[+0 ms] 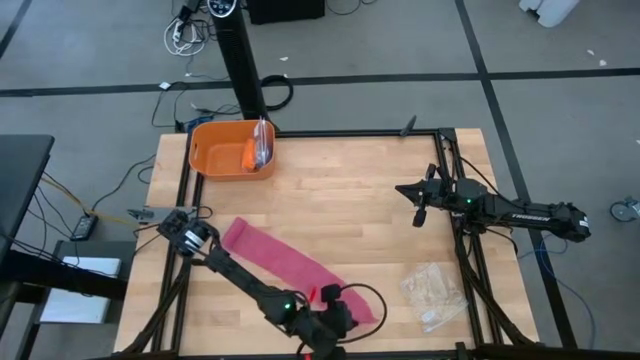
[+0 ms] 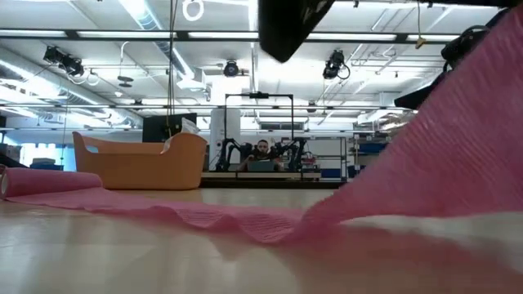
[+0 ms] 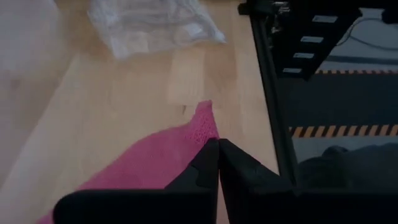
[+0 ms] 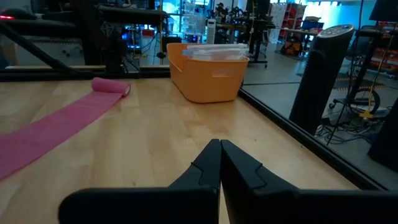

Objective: Roll bandage
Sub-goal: Roll the pink bandage

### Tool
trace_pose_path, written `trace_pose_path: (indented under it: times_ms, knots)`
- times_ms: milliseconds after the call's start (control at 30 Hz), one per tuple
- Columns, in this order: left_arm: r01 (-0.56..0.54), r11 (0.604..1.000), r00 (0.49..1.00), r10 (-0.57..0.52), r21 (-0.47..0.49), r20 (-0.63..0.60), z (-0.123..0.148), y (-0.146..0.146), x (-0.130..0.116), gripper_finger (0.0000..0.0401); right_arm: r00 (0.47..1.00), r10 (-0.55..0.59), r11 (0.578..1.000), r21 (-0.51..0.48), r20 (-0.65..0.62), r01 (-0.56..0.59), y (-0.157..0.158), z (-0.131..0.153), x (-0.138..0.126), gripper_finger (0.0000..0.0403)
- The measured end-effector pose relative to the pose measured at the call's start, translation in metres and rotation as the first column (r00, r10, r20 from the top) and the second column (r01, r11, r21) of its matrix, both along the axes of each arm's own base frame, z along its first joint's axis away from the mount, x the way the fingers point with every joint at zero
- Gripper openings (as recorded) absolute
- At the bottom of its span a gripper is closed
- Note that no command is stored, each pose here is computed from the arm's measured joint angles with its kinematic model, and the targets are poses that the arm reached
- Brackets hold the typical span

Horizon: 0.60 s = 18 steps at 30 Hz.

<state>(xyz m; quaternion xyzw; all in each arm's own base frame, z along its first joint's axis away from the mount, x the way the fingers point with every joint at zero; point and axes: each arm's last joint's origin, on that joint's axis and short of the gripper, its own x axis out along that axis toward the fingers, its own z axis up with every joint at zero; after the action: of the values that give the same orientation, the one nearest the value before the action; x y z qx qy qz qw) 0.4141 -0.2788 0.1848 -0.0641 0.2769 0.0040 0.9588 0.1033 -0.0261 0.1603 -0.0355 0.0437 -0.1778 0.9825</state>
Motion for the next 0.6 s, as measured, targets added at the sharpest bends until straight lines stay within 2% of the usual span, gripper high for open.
trace_pose_path:
  times_ms: [200,400,600]
  knots:
    - [0.022,0.999,1.000,-0.022,-0.043,-0.008,-0.0014,-0.0042,-0.0028,0.0069,1.000,0.000,1.000,0.000,0.000,0.000,0.0000,0.0000,0.0000,0.0008]
    - [0.034,0.996,0.999,-0.031,-0.081,0.037,0.0032,-0.0068,-0.0007,0.0124,1.000,0.000,1.000,0.000,0.000,0.000,0.0000,-0.0001,0.0000,0.0008]
    - [0.031,0.996,0.998,-0.027,-0.078,0.052,0.0049,-0.0071,0.0001,0.0140,1.000,0.000,1.000,0.000,0.000,0.000,0.0000,0.0000,0.0000,0.0007]
